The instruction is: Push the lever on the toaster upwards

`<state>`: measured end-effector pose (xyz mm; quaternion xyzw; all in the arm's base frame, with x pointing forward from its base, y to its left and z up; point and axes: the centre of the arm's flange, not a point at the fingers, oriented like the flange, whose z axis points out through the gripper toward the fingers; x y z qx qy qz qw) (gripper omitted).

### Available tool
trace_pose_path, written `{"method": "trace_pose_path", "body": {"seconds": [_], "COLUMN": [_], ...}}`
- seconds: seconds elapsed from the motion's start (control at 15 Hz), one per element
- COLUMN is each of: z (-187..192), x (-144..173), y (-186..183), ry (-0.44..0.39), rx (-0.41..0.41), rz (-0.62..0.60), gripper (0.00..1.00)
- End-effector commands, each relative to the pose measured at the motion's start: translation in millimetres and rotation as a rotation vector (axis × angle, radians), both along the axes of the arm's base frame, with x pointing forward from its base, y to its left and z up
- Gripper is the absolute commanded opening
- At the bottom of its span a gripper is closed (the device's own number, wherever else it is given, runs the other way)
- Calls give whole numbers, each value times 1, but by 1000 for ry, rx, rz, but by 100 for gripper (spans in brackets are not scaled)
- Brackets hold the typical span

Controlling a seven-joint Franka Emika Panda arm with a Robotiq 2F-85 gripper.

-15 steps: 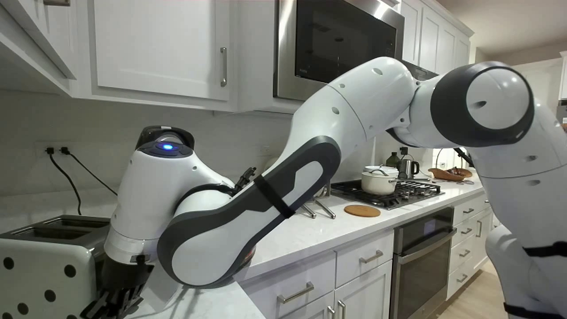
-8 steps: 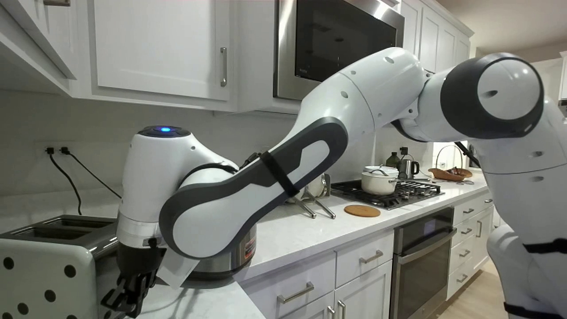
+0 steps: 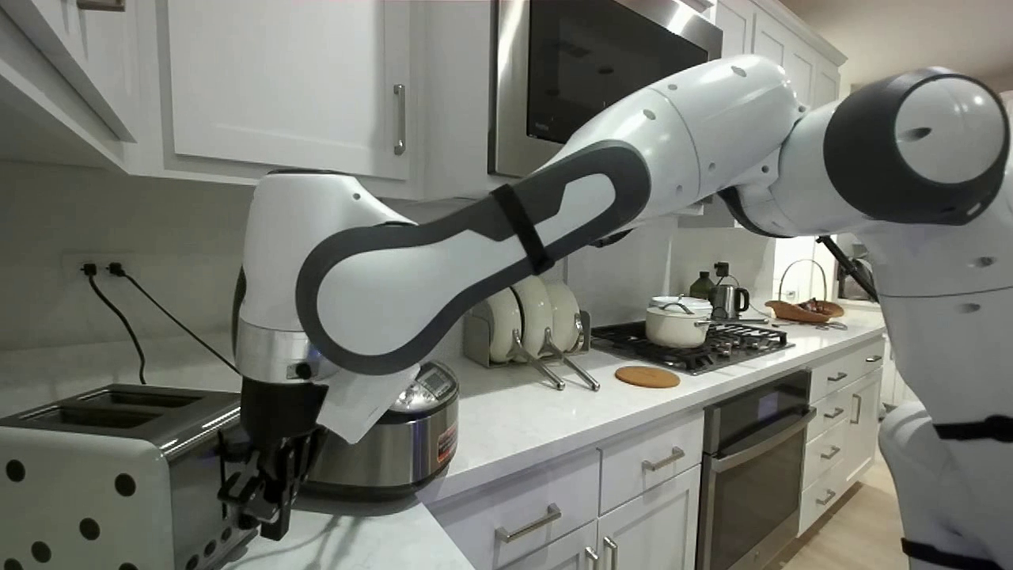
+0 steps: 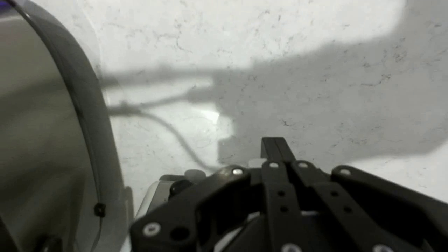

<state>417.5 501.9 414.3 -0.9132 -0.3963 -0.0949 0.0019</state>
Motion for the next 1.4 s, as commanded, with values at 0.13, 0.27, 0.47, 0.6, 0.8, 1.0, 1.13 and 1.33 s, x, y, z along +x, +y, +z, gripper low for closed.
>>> {"method": "trace_pose_path", "body": {"seconds": [0.13, 0.27, 0.47, 0.6, 0.8, 1.0, 1.13, 1.33], "z": [36, 46, 60, 69, 81, 91, 97, 105], "x": [-9, -8, -8, -8, -10, -16, -19, -23], "y": [-31, -42, -60, -72, -88, -99, -104, -111], "ry": [108, 131, 161, 187, 227, 278, 310, 354], "rx": [-37, -59, -85, -93, -117, -113, -106, -110], "rz": [3, -20, -54, -74, -112, -125, -130, -135], "gripper": [0, 0, 0, 0, 0, 27, 41, 63]}}
